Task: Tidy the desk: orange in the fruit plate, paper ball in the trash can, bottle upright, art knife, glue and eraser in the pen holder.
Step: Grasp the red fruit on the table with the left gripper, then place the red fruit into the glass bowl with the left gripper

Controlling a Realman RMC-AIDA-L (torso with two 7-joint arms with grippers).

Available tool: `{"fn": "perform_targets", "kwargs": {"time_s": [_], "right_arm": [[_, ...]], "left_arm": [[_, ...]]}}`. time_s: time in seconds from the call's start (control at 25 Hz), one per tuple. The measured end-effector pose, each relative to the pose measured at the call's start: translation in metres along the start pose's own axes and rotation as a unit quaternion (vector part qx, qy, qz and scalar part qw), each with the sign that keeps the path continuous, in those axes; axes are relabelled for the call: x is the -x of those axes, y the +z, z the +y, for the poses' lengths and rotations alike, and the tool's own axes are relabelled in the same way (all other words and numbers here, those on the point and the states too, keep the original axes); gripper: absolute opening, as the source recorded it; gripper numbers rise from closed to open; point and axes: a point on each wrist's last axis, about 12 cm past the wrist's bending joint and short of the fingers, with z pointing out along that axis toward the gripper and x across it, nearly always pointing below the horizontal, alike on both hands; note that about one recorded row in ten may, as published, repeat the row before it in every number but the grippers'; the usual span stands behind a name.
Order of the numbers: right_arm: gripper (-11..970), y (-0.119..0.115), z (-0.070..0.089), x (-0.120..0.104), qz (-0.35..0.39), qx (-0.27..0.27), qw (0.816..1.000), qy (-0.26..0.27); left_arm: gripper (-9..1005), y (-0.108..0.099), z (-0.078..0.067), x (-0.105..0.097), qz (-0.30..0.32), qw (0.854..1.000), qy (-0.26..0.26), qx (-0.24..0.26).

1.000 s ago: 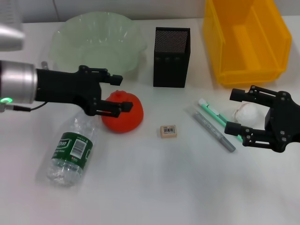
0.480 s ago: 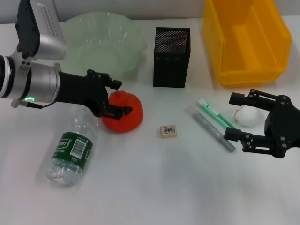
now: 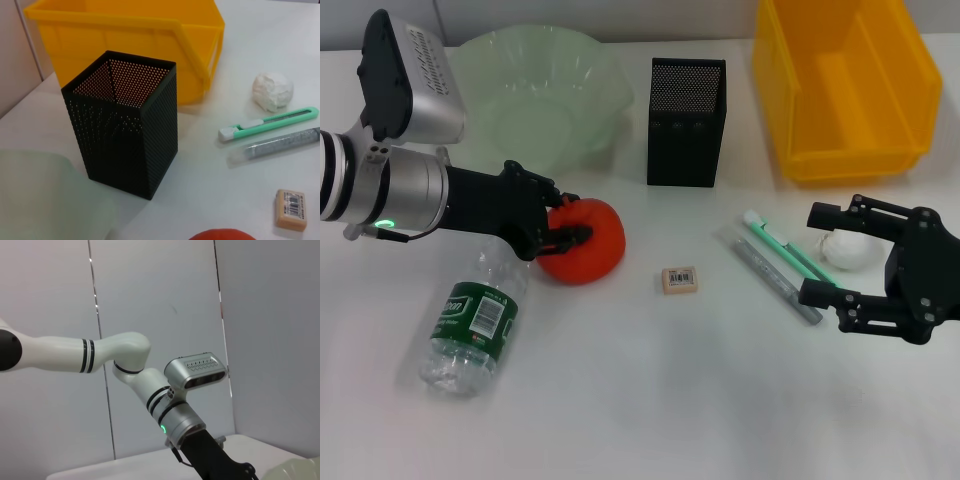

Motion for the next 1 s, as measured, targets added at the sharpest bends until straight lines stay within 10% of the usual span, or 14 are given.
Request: {"fn": "perform_targets", "kwargs": {"time_s": [0.44,0.64,0.8,1.0], "right_arm": [[768,-0.004,0.004,-0.002,-0.002,-0.003,1.0,0.004],[767,-0.005,0.005,-0.002,-0.004,-0.001,1.0,0.006],[767,-0.004,0.005,-0.002,-0.005,0.0,1.0,0.004],[766,0.0,0.006,-0.004,-0.012,0.005,1.0,0.006]], "left_arm": [[234,-0.005,-0.003,0.003,-0.035,0.999,-0.006,-0.003],[192,-0.04,-0.006,0.022,-0.183,0.983,0.01,-0.001],[169,-0.071,0.012,0.021,-0.313,0.943,0.006,0.11],[128,-0.054,0.051,0.012,-0.291,0.92,-0.062,0.254]]}}
